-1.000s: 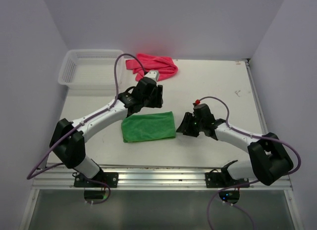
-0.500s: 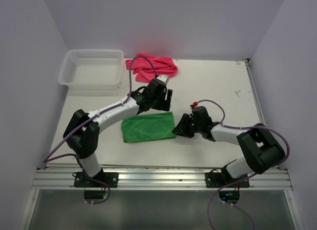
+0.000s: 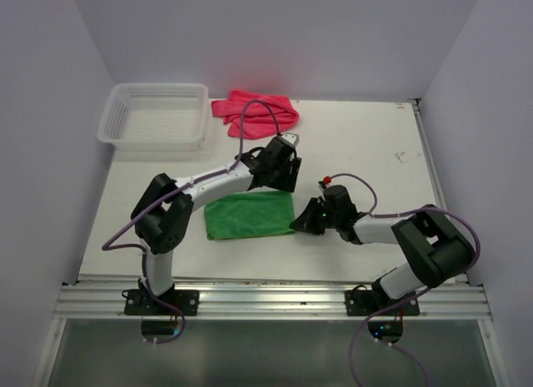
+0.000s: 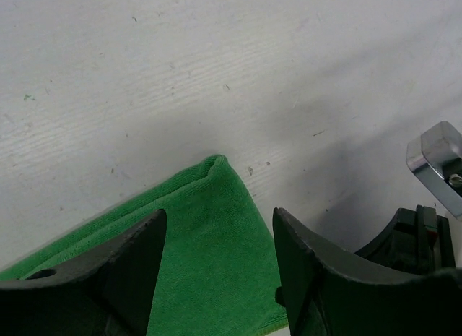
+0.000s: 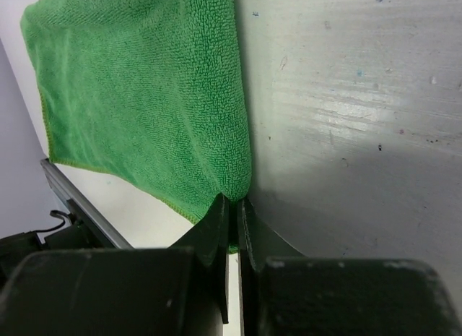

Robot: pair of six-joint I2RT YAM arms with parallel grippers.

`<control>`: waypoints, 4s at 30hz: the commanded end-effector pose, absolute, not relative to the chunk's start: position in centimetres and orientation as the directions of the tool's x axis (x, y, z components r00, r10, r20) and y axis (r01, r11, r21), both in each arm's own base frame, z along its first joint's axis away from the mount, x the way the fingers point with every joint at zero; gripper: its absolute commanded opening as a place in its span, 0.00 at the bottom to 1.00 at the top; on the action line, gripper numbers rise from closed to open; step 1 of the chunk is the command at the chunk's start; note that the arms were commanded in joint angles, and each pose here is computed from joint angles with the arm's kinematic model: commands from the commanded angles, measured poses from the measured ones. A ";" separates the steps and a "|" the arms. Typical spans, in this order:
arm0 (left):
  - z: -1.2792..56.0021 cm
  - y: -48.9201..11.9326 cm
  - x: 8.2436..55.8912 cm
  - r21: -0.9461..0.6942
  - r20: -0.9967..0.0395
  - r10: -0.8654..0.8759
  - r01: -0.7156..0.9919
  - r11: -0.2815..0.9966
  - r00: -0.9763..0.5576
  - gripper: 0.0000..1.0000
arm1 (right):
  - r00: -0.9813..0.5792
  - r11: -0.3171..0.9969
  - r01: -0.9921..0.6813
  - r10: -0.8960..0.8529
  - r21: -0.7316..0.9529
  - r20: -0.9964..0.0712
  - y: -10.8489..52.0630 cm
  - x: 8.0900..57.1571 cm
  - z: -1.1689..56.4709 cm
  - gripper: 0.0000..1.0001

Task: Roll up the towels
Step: Roll the towel

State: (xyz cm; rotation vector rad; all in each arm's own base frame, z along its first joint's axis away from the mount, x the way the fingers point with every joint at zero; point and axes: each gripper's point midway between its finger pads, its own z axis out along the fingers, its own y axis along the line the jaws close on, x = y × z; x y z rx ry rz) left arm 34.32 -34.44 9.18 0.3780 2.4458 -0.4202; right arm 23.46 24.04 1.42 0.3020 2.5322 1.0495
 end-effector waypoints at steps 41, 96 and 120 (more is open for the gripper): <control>5.5 -36.4 35.6 -0.119 -0.598 0.141 0.261 0.958 -0.789 0.09 | -0.843 0.935 -0.048 0.151 0.351 -0.516 19.5 21.4 -0.8 0.00; 8.6 -35.9 36.1 -0.436 -0.681 -0.103 0.288 0.853 -0.725 0.06 | -0.727 0.949 -0.296 -0.296 -0.107 -0.620 18.6 21.3 4.4 0.00; 6.4 -32.9 35.0 -0.430 -0.662 -0.121 0.243 0.870 -0.740 0.05 | -0.667 0.892 -0.367 -0.449 -0.262 -0.594 21.8 20.1 2.3 0.00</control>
